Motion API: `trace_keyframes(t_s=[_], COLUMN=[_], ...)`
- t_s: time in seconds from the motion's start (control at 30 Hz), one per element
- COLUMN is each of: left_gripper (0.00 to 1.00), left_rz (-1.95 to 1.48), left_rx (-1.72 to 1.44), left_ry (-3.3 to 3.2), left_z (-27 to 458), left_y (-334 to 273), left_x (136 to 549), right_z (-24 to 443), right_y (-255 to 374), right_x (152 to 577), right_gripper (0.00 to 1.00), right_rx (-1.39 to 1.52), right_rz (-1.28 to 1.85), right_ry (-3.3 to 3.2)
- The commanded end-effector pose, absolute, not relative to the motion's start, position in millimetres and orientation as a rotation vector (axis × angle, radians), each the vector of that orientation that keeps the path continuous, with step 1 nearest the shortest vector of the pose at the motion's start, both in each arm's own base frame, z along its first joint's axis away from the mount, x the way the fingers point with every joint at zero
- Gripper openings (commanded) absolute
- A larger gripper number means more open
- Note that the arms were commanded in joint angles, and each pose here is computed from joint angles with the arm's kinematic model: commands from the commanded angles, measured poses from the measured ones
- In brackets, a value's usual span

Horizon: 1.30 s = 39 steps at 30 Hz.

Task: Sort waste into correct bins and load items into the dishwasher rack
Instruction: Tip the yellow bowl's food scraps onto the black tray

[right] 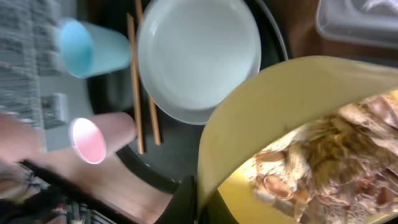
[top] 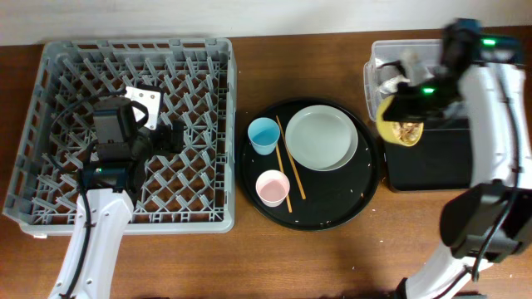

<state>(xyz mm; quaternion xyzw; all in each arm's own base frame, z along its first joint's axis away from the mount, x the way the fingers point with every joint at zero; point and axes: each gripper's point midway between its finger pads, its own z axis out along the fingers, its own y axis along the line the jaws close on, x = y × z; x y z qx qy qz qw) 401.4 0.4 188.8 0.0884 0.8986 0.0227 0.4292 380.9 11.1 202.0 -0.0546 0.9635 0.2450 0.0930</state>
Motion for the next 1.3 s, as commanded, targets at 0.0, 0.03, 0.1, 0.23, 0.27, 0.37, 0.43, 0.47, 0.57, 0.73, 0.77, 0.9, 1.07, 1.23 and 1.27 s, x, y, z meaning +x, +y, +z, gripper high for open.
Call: trace_keyframes(t_s=[0.0,0.03,0.1,0.23,0.27,0.37,0.43,0.47,0.57,0.73,0.77,0.9,1.07,1.23,1.27], left_gripper=[1.0,1.0,1.0,1.0,1.0,1.0,1.0,1.0,1.0,1.0,1.0,1.0,1.0,1.0,1.0], left_rz=[0.051,0.051,0.051,0.052,0.051,0.051,0.051,0.052,0.052,0.051,0.051,0.051,0.051,0.051,0.051], left_rx=[0.239,0.239,0.239,0.238,0.238,0.238,0.238,0.238,0.238,0.238,0.238,0.238,0.238,0.238,0.238], left_ry=[2.227,2.227,2.227,2.227,2.227,2.227,2.227,2.227,2.227,2.23,2.23,2.23,2.23,2.23,2.23], left_z=[195,195,195,195,195,195,195,195,195,194,194,194,194,194,194], left_y=[-1,-1,-1,-1,-1,-1,-1,-1,-1,-1,-1,-1,-1,-1,-1], left_x=[405,405,405,405,405,405,405,405,405,405,405,405,405,405,405], right_z=[226,225,212,164,160,151,164,173,197,197,197,197,197,182,186], right_y=[1,-8,-28,-59,-64,-86,-100,-104,-109,-109,-109,-109,-109,-75,-49], right_x=[383,383,380,370,368,358,357,358,361,361,361,361,361,356,354], right_gripper=[0.04,0.04,0.04,0.04,0.04,0.04,0.04,0.04,0.04,0.04,0.04,0.04,0.04,0.04,0.04], right_rx=[-0.302,-0.29,-0.241,-0.054,-0.021,0.101,0.157,0.174,0.289,0.421,0.459,0.5,0.656,0.528,0.42], right_rz=[1.019,1.049,1.104,1.215,1.234,1.269,1.3,1.325,1.461,1.558,1.585,1.614,1.717,1.593,1.553], right_ry=[2.553,2.506,2.423,2.259,2.22,2.101,1.988,1.924,1.784,1.794,1.796,1.797,1.796,2.035,2.126])
